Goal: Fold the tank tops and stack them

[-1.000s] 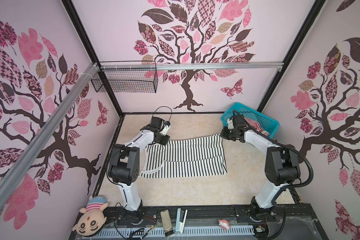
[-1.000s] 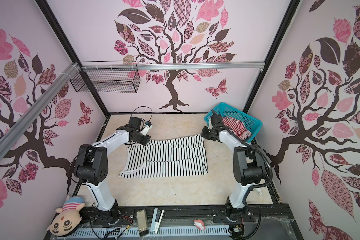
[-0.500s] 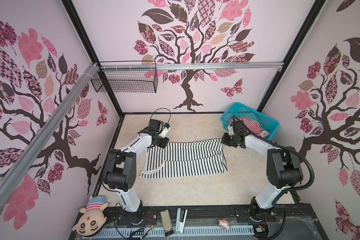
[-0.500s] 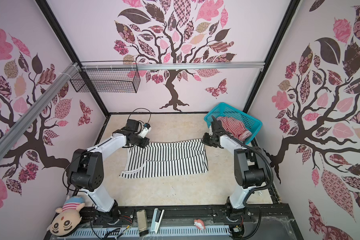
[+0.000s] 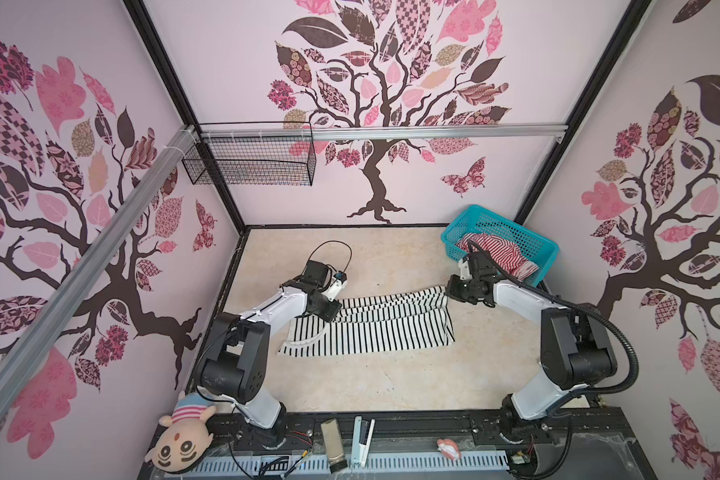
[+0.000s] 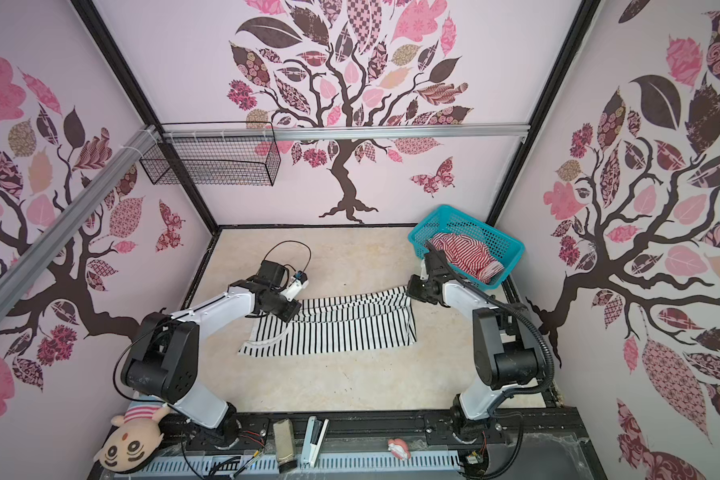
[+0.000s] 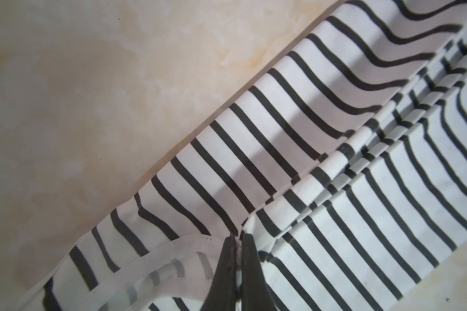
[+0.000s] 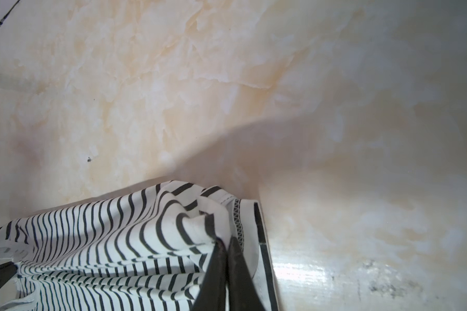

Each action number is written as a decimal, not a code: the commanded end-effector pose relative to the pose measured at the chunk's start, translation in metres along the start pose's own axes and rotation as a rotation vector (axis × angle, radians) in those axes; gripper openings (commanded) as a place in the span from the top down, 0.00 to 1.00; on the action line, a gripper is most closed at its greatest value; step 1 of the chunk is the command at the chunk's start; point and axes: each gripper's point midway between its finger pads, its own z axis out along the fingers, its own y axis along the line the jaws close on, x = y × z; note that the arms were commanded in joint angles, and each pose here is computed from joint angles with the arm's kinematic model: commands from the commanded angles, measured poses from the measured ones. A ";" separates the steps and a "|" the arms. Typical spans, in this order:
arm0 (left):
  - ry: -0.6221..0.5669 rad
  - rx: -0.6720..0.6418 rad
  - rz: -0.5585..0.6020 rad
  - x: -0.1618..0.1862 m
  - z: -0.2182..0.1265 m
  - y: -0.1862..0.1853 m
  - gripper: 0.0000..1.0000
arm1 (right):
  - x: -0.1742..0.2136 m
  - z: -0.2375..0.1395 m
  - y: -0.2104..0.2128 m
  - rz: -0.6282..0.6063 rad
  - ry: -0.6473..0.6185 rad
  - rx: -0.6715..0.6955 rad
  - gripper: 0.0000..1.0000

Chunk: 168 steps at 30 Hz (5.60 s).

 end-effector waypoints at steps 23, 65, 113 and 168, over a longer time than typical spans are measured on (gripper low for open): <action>0.032 -0.080 0.065 0.039 -0.018 -0.002 0.82 | 0.016 -0.041 0.030 0.065 -0.041 -0.151 0.70; 0.152 -0.264 -0.064 0.045 -0.036 0.083 0.80 | 0.088 -0.009 0.025 0.036 0.078 0.042 0.67; 0.239 -0.082 -0.293 0.081 -0.023 0.098 0.46 | 0.125 0.023 0.017 -0.020 0.168 0.092 0.64; 0.320 0.131 0.095 0.077 -0.003 -0.043 0.60 | 0.097 0.019 0.014 -0.069 0.125 0.172 0.82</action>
